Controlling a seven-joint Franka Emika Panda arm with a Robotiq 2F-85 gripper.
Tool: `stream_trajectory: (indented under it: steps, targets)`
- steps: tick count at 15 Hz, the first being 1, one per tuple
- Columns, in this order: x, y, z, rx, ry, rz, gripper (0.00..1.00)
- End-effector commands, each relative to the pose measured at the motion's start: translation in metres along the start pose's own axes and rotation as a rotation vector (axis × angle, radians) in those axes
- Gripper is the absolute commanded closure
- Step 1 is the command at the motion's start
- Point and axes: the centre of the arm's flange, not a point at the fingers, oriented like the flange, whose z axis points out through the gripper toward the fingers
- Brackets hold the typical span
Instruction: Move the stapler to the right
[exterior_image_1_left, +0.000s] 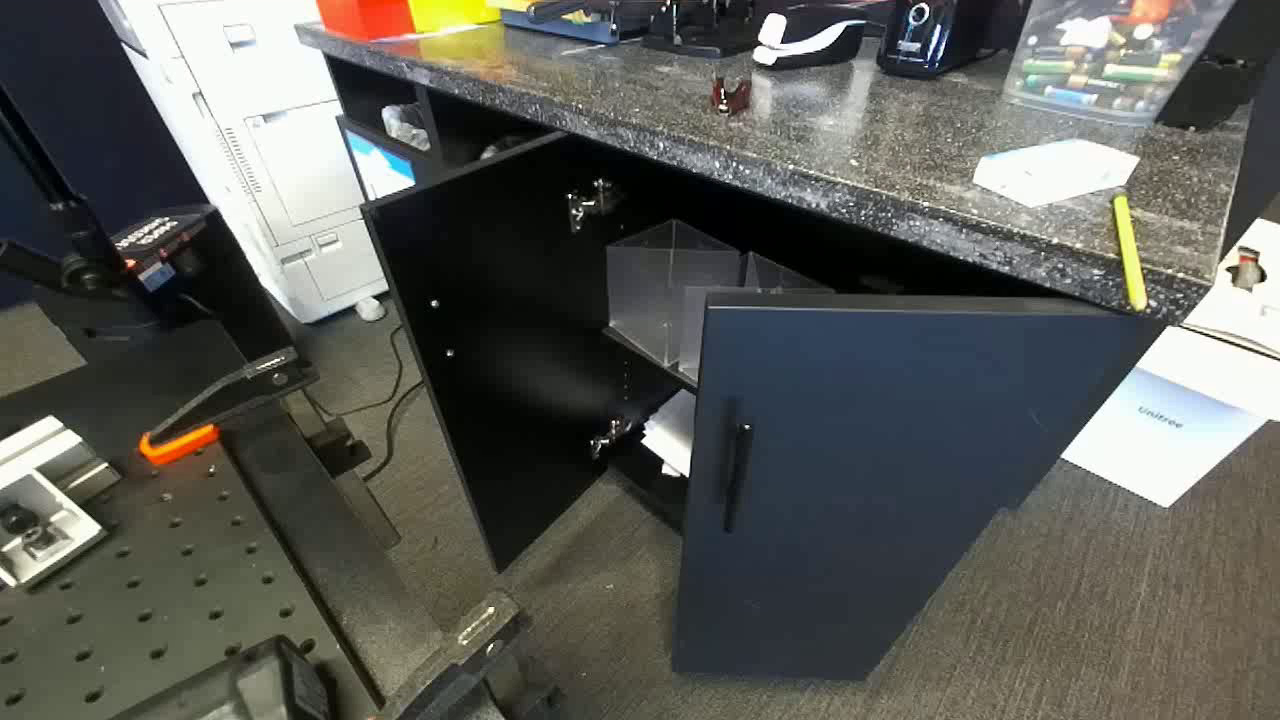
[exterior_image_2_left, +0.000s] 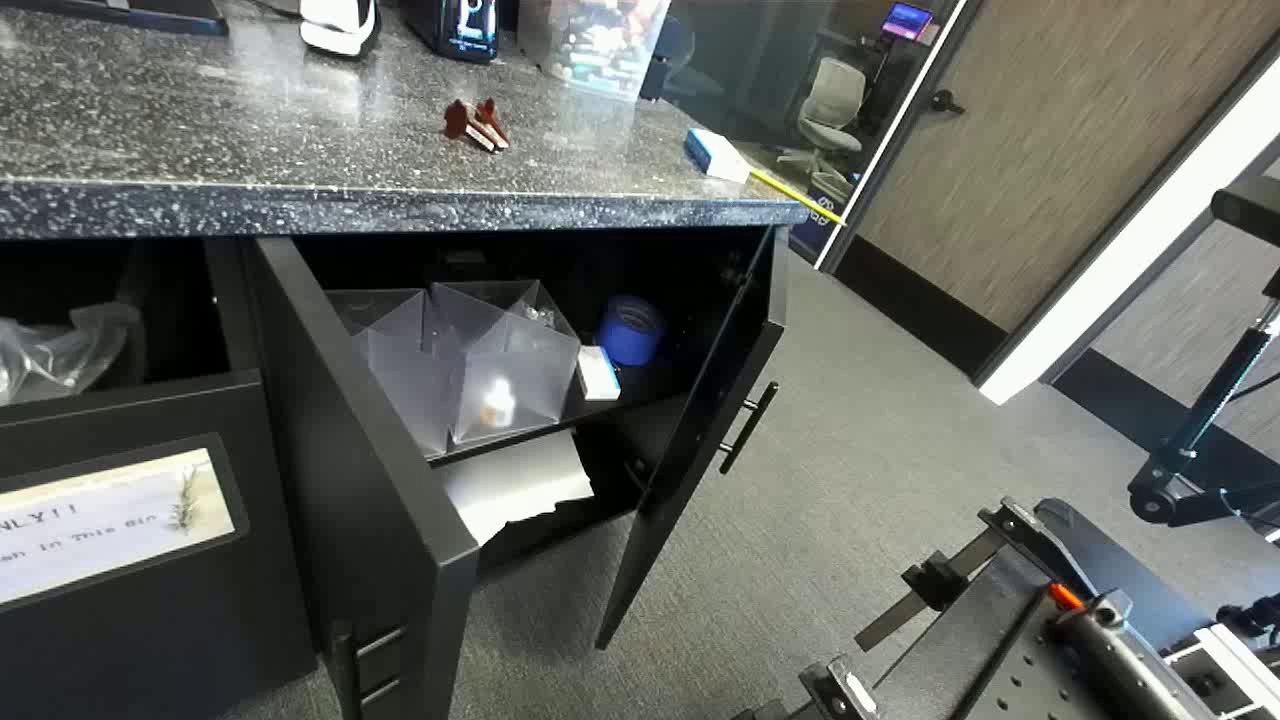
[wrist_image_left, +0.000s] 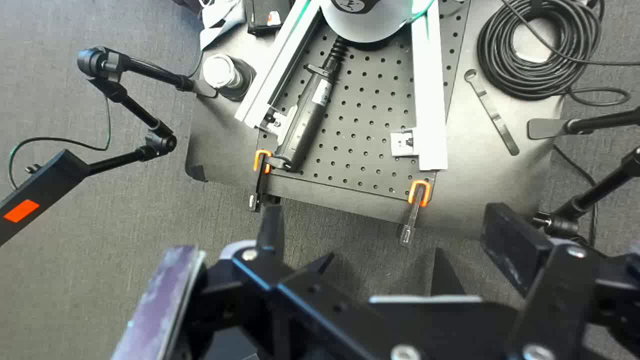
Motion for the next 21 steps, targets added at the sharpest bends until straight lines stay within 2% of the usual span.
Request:
stream_trajectory:
  steps: [1, 7, 9, 11, 15, 21]
  targets:
    - [0.000, 0.000, 0.000, 0.000, 0.000, 0.000, 0.00]
    - [0.000, 0.000, 0.000, 0.000, 0.000, 0.000, 0.00]
    - [0.017, 0.016, -0.001, 0.032, -0.008, 0.018, 0.00]
    - [0.047, 0.037, -0.002, 0.050, -0.009, 0.047, 0.00]
    - [0.133, 0.085, -0.011, 0.097, 0.049, 0.088, 0.00]
    - [0.266, 0.118, 0.001, 0.155, 0.082, 0.129, 0.00]
